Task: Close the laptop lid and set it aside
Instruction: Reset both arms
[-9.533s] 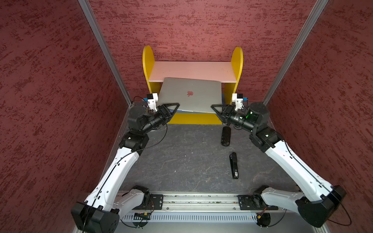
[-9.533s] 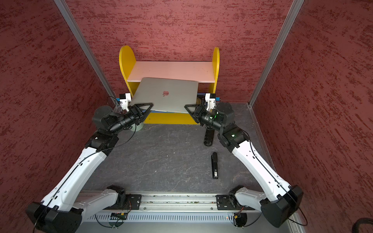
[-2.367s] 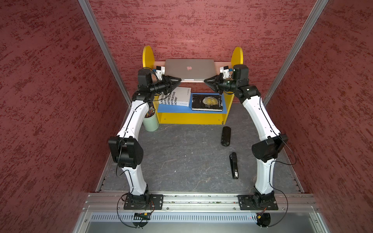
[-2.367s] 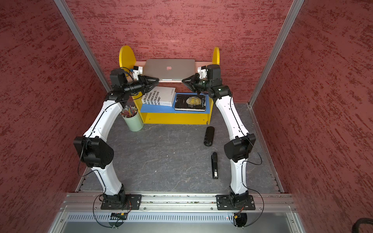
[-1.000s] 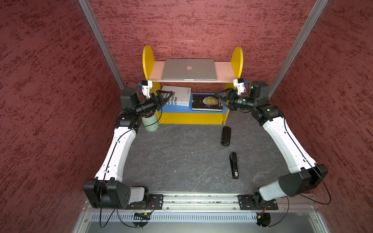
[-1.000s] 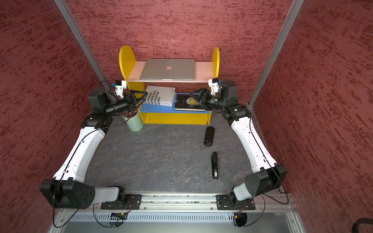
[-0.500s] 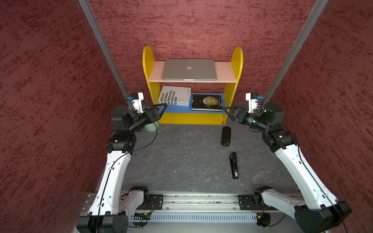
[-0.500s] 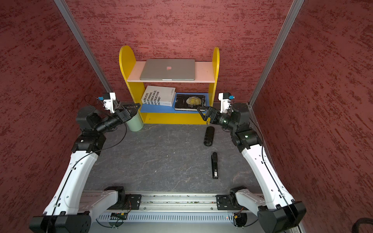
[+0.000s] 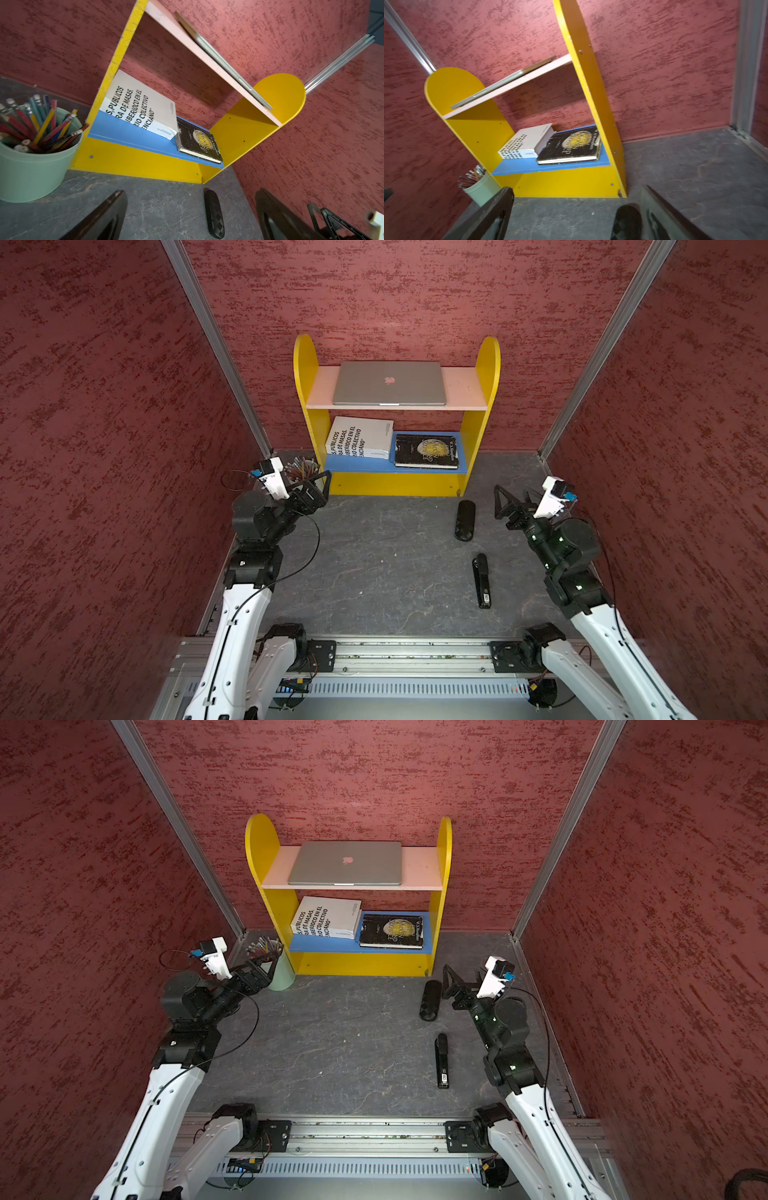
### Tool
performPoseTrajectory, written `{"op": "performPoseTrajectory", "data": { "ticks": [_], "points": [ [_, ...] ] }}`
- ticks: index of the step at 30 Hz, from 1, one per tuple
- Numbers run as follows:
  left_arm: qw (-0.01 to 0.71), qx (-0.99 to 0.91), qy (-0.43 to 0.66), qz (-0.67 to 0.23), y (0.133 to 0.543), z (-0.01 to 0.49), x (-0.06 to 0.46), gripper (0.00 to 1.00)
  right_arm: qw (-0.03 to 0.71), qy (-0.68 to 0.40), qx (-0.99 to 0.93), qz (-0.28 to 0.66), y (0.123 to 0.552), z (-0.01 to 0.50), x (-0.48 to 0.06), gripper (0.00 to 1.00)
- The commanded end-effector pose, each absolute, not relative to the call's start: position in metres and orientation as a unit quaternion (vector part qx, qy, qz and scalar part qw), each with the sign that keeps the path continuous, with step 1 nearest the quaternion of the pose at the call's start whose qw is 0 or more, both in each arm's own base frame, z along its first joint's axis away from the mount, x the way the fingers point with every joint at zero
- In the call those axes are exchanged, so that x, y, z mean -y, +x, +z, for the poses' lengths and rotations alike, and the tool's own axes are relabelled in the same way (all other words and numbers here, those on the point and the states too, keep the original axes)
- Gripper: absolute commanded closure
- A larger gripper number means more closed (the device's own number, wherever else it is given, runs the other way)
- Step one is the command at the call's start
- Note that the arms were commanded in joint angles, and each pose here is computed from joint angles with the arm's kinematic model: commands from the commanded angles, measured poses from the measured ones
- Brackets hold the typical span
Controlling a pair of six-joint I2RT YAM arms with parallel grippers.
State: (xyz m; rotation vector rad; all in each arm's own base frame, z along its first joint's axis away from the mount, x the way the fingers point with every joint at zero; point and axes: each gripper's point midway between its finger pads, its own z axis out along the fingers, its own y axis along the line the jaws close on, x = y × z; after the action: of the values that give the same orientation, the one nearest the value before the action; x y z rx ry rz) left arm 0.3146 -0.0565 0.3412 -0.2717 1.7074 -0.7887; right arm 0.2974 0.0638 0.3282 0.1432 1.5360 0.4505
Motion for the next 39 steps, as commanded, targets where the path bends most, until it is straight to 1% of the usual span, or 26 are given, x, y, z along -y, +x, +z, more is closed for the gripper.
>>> {"op": "performPoseTrajectory", "data": {
  "ticks": [1,11,18,23,29,31,35,37,39],
  "points": [
    [0.614,-0.719,-0.141,-0.294,0.317,0.336,0.037,0.0,0.747,0.113,-0.643,0.126,0.297,0.342,-0.029,0.02],
    [0.613,-0.729,-0.237,-0.191,0.312,0.271,-0.008,0.0,0.726,0.174,-0.665,0.023,0.302,0.282,0.006,0.02],
    [0.623,-0.716,-0.293,-0.115,0.303,0.222,-0.04,0.0,0.702,0.221,-0.677,-0.011,0.309,0.249,0.021,0.02],
    [0.629,-0.712,-0.306,-0.062,0.296,0.194,-0.056,0.0,0.684,0.239,-0.687,-0.049,0.313,0.219,0.031,0.02],
    [0.618,-0.723,-0.308,-0.02,0.295,0.168,-0.066,0.0,0.669,0.218,-0.705,-0.089,0.321,0.195,0.033,0.02],
    [0.613,-0.723,-0.319,-0.012,0.295,0.166,-0.071,0.0,0.663,0.215,-0.71,-0.102,0.323,0.187,0.034,0.02],
    [0.626,-0.721,-0.299,0.003,0.298,0.17,-0.073,0.0,0.653,0.205,-0.72,-0.118,0.329,0.17,0.036,0.02],
    [0.626,-0.724,-0.289,0.015,0.3,0.166,-0.075,0.0,0.644,0.2,-0.727,-0.128,0.334,0.159,0.037,0.02],
    [0.624,-0.729,-0.281,0.02,0.304,0.158,-0.075,0.0,0.648,0.193,-0.725,-0.134,0.34,0.158,0.037,0.02]
  ]
}}
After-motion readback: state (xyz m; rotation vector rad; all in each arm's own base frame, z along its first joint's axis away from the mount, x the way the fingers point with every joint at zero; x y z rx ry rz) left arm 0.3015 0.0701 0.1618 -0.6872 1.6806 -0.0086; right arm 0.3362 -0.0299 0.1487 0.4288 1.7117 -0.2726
